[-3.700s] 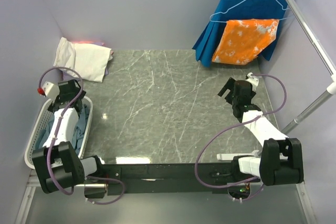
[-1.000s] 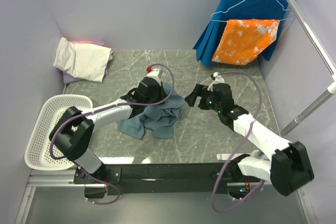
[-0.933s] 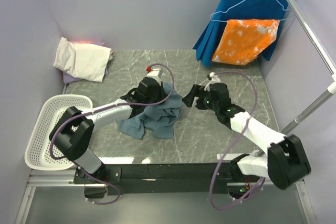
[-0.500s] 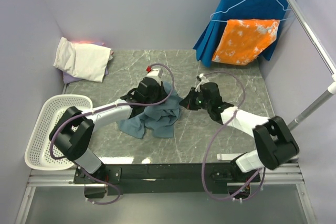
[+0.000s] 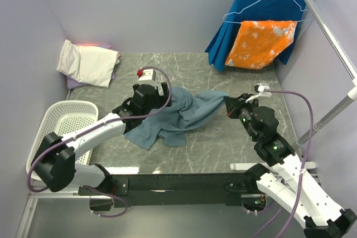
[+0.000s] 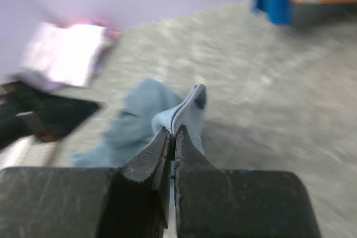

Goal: Fold and stack the t-shirts
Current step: Flatten out the tshirt

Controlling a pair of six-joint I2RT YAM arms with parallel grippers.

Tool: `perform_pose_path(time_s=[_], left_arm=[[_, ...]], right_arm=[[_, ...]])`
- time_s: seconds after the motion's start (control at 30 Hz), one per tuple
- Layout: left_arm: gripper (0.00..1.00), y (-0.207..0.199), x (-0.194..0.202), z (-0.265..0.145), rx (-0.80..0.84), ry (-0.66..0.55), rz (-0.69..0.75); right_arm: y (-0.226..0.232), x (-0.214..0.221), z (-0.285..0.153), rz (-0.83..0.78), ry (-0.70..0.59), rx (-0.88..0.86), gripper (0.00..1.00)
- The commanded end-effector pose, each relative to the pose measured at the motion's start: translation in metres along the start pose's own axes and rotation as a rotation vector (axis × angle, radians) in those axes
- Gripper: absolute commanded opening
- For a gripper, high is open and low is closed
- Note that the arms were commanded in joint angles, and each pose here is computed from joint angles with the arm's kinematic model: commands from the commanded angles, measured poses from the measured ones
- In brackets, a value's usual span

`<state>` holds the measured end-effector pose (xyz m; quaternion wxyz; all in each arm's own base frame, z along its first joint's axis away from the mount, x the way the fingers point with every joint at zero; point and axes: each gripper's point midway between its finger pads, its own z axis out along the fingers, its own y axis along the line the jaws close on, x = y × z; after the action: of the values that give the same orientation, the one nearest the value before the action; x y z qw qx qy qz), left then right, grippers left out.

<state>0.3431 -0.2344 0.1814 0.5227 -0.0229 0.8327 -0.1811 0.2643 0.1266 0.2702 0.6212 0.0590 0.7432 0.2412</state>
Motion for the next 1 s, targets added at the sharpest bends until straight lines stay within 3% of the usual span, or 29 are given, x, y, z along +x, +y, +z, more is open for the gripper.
perform_pose_path(time_s=[0.0, 0.17, 0.3, 0.5, 0.67, 0.73, 0.87, 0.97], left_arm=[[1.0, 0.002, 0.031, -0.008, 0.03, 0.039, -0.026], [0.99, 0.019, 0.093, -0.019, -0.049, 0.141, -0.04], [0.99, 0.029, 0.13, -0.039, -0.14, 0.204, -0.016], [0.99, 0.048, 0.146, -0.072, -0.317, 0.192, -0.04], [0.99, 0.069, 0.164, -0.076, -0.413, 0.196, -0.004], [0.94, 0.072, 0.17, -0.071, -0.436, 0.196, 0.017], [0.67, 0.067, 0.181, -0.064, -0.414, 0.213, 0.031], [0.66, 0.068, 0.192, -0.061, -0.421, 0.239, 0.045]], right_arm=[[-0.048, 0.011, -0.003, -0.078, 0.04, 0.245, 0.0], [-0.07, -0.003, -0.011, -0.073, -0.018, 0.381, 0.0], [-0.066, -0.028, -0.026, -0.083, -0.094, 0.369, 0.0], [-0.065, -0.037, -0.026, -0.11, -0.079, 0.391, 0.0], [-0.062, -0.033, -0.02, -0.109, -0.063, 0.38, 0.0], [-0.062, -0.034, -0.02, -0.109, -0.064, 0.376, 0.0], [-0.06, -0.036, -0.02, -0.112, -0.066, 0.372, 0.0], [-0.059, -0.035, -0.02, -0.112, -0.06, 0.364, 0.0]])
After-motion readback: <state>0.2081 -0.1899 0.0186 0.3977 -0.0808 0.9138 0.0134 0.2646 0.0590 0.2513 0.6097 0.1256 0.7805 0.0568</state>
